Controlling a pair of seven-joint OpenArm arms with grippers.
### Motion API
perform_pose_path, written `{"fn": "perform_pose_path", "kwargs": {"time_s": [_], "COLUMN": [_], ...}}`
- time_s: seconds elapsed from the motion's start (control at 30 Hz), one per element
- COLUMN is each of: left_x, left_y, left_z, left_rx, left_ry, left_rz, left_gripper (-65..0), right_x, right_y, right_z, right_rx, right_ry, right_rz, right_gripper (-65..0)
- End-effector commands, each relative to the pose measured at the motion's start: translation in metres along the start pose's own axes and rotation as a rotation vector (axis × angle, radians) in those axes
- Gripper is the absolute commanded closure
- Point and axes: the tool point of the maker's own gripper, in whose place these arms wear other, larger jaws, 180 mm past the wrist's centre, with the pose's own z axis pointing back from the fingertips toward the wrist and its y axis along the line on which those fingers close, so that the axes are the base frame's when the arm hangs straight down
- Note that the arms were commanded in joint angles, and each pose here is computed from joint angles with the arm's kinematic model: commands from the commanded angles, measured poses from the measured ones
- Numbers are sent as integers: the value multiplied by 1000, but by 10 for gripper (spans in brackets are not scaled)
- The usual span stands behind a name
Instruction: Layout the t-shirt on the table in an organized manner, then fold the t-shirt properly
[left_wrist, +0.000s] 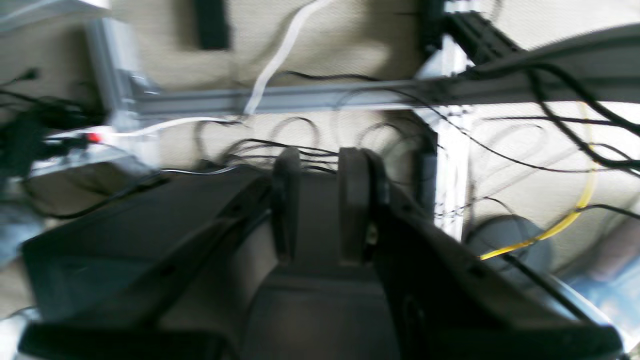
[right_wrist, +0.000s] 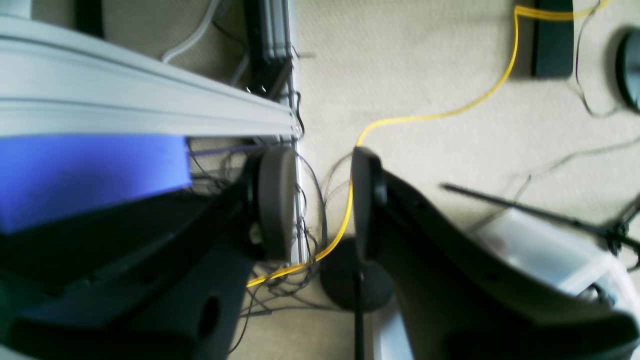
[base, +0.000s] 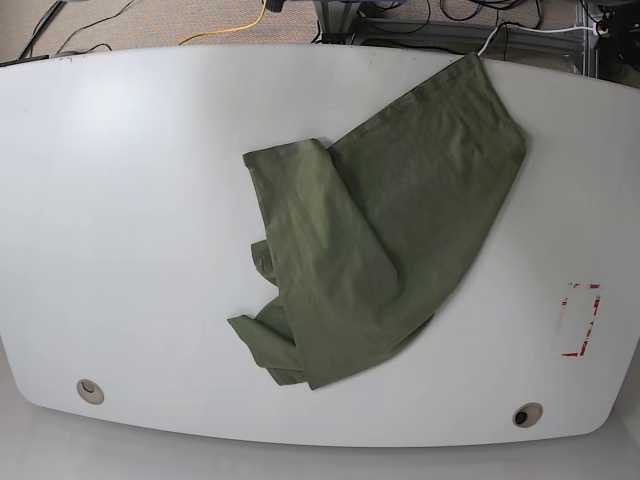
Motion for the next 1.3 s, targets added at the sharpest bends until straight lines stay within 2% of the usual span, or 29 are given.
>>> {"fn": "perform_pose_path", "kwargs": {"time_s": [0.0,0.4,0.8,1.07,1.27], "left_x": [-2,18,59,106,149], "left_y": [1,35,45,53,63], "left_z": [15,62,105,126,132], "left_rx": [-3,77,104,120,106], "left_ry": [-17,-97,-206,-335,-448], "left_rz": [-10,-38,-83,17,25], "left_gripper": [-117,-117,-117,-117,-117], "right_x": [3,42,85,128,161], "right_y": [-8,-6,22,31,36], "right_z": [19,75,124,138,133], "right_rx": [-16,-34,23,37,51], "right_ry": [-21,-138,-242,-347,-440], "right_rz": [20,53,24,38,61], "right_gripper": [-181,-181,-181,-181,-181]}}
